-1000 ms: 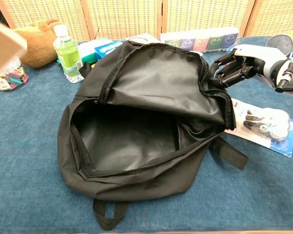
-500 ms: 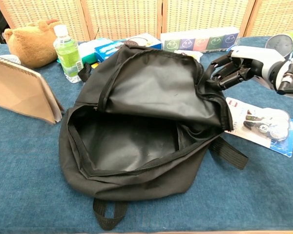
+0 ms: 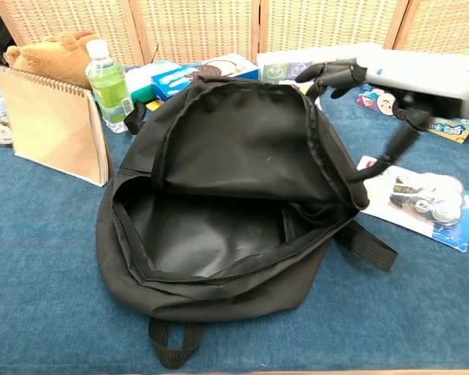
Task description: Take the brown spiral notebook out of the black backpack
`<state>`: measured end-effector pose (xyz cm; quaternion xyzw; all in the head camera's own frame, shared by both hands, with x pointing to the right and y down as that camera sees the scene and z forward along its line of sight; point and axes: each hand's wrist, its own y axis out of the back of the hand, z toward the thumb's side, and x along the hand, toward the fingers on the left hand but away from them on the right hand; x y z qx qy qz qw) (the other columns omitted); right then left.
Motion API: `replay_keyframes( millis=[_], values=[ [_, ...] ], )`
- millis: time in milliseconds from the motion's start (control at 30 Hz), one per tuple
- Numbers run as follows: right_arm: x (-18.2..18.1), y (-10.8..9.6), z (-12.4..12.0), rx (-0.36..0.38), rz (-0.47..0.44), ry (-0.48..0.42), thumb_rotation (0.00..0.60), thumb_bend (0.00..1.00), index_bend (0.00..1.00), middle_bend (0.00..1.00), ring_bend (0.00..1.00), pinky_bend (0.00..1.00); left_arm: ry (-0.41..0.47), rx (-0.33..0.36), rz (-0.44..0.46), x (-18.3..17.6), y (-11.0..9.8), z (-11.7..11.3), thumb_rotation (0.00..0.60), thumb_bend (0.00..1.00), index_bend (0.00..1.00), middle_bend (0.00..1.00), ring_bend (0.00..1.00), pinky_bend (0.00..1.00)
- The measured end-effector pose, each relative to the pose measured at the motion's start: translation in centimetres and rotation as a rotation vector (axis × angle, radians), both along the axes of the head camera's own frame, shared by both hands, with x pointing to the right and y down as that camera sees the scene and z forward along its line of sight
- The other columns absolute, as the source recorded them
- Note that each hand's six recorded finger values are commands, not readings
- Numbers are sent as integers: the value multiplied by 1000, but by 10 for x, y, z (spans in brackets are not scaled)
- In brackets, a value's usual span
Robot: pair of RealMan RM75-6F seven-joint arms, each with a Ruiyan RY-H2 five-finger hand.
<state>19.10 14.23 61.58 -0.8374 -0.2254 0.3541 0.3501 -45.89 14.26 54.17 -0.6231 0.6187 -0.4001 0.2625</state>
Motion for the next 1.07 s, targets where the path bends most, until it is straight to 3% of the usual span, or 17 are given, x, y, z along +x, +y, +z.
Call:
replay_keyframes(
  millis=[200,333,433,567,700,800,1067],
  values=[
    [40,5,-21,254,-253,104,600,0,268,45,0,118,-25,-21,-53,-12,13,2,600,102,0,0,0,45],
    [84,-5,-29,373,-296,200,600,0,230,15,0,114,-63,-25,-88,-20,25,1,600,132,0,0,0,45],
    [121,-9,-32,431,-272,285,600,0,213,0,0,89,-91,-28,-118,-26,35,-1,600,150,0,0,0,45],
    [167,-5,-32,436,-114,367,600,0,213,0,0,58,-122,-42,-143,-29,50,-2,600,156,0,0,0,45],
    [219,19,-35,388,162,418,600,0,213,0,0,37,-157,-61,-136,-26,60,1,600,161,0,0,0,45],
    [239,39,-38,350,301,408,600,0,213,0,0,21,-179,-74,-133,-26,65,2,600,169,0,0,0,45],
    [255,66,-38,278,495,357,600,0,213,0,0,1,-199,-96,-140,-28,71,4,600,176,0,0,0,45]
  ],
)
